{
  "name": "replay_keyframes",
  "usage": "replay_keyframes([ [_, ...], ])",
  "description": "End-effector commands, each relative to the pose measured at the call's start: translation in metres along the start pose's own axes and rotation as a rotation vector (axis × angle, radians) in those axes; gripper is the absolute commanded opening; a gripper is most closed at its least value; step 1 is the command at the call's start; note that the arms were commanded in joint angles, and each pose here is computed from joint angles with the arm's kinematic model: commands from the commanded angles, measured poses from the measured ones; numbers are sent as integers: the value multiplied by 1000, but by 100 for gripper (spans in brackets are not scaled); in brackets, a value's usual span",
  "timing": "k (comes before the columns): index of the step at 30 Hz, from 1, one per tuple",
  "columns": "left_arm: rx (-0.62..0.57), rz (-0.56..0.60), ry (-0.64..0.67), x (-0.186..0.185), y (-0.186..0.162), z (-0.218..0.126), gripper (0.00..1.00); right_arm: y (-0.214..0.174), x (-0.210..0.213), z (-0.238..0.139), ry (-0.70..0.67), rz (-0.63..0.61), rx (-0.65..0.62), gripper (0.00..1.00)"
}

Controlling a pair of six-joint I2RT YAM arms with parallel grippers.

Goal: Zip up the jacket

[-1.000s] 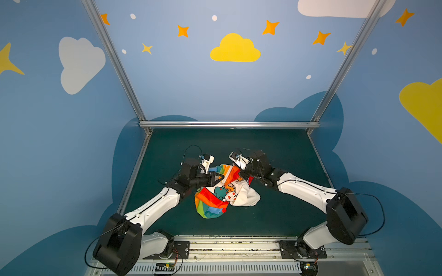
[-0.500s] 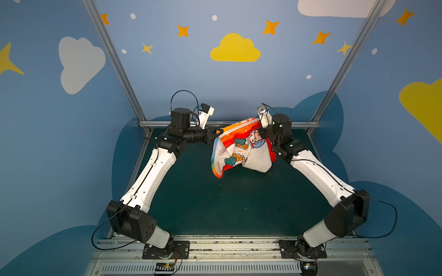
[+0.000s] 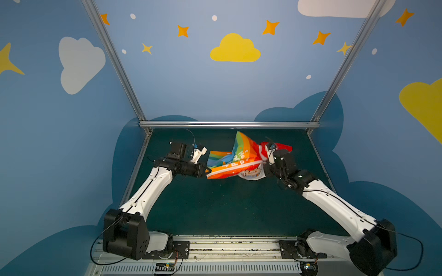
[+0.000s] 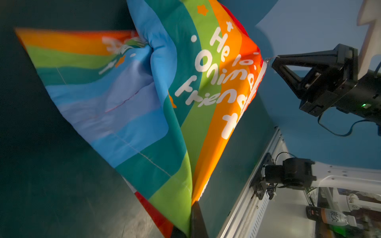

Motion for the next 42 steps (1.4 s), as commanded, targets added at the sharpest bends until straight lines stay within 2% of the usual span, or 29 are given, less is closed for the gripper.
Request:
replay_keyframes([
  [1,163,-88,98,32,-35,16,3,-42,-3,17,-29,185,179,0],
  [5,270,-136,195,61,-55,31,3,-77,-9,41,-135,218,338,0],
  [11,267,-149,214,71,-67,40,3,-89,-5,57,-143,259,367,0],
  [12,261,-148,208,70,-67,41,5,-89,-7,58,-153,258,366,0],
  [13,258,-144,207,70,-67,41,14,-89,-8,58,-155,252,366,4],
  [14,255,-143,208,71,-67,41,31,-85,-9,55,-160,250,353,29],
  [15,244,-140,221,72,-66,40,49,-82,-12,52,-171,249,338,65],
  [16,231,-132,238,72,-63,37,67,-79,-16,47,-188,245,319,84],
  [17,202,-123,272,74,-59,33,78,-74,-22,41,-216,241,287,87],
  [19,122,-91,349,76,-48,21,91,-65,-34,28,-254,230,227,87],
  [21,-45,-75,507,83,-30,-1,99,-54,-48,14,-298,217,144,87],
  [24,-372,-63,699,89,-6,-42,99,-40,-67,-2,-339,166,-48,87],
  [28,-710,150,754,82,5,-69,99,-47,-91,-4,-373,106,-298,87],
  [30,-863,195,786,86,2,-76,99,-57,-109,-3,-393,168,-361,87],
  [31,-910,176,804,92,-1,-79,99,-62,-119,-2,-407,223,-371,87],
  [33,-923,122,815,103,-5,-76,99,-69,-132,0,-414,277,-396,87],
  [35,-901,132,837,111,-2,-71,99,-74,-140,1,-421,296,-441,87],
  [38,-947,123,879,119,4,-72,99,-78,-151,10,-419,357,-468,87],
  [42,-890,155,885,125,9,-67,99,-64,-150,30,-384,299,-505,87],
])
Point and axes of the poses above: each gripper's point midway between its finger pads, its own z axis out along the fingers, its own x axis along the line the jaws close on, y = z × x, the point moved 4 cm from there along -z, back along the fingers, and after that the axes turned 1 degree about -z, right-handed, at the moved point
